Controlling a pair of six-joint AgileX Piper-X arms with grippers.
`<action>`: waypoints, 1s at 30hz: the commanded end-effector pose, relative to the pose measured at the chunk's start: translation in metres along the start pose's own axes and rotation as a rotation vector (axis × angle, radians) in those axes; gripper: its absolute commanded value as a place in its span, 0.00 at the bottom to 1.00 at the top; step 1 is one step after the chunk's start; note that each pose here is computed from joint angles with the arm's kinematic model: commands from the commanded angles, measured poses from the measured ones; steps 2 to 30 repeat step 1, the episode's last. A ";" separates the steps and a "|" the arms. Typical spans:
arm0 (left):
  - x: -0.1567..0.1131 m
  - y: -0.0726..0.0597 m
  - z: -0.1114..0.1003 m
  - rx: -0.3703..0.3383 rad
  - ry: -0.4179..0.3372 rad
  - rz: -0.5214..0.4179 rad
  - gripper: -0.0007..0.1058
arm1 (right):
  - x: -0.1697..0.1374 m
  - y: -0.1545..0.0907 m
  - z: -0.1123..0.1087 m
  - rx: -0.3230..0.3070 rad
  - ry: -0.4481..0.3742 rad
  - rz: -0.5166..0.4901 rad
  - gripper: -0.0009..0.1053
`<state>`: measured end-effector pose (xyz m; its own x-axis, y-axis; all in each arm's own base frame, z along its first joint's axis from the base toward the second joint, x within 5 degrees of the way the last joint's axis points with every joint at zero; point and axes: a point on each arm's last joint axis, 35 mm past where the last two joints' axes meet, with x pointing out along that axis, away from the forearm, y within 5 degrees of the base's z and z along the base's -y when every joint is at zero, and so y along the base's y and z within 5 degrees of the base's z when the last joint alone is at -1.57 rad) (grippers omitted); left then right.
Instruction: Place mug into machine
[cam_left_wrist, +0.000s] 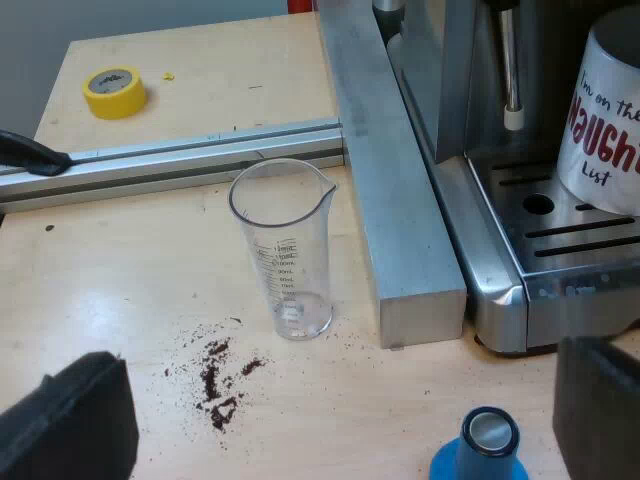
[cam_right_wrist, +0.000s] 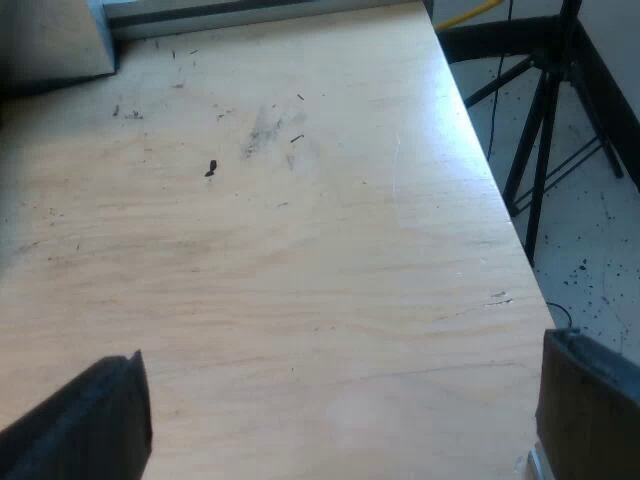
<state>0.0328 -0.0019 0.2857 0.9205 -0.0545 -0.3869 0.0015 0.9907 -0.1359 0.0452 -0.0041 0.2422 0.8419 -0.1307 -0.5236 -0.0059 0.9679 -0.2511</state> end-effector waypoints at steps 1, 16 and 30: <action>0.002 0.000 0.002 -0.008 -0.002 -0.001 0.80 | -0.001 0.000 0.001 -0.002 0.001 0.001 0.76; 0.002 0.000 0.002 -0.008 -0.002 -0.001 0.80 | -0.001 0.000 0.001 -0.002 0.001 0.001 0.76; 0.002 0.000 0.002 -0.008 -0.002 -0.001 0.80 | -0.001 0.000 0.001 -0.002 0.001 0.001 0.76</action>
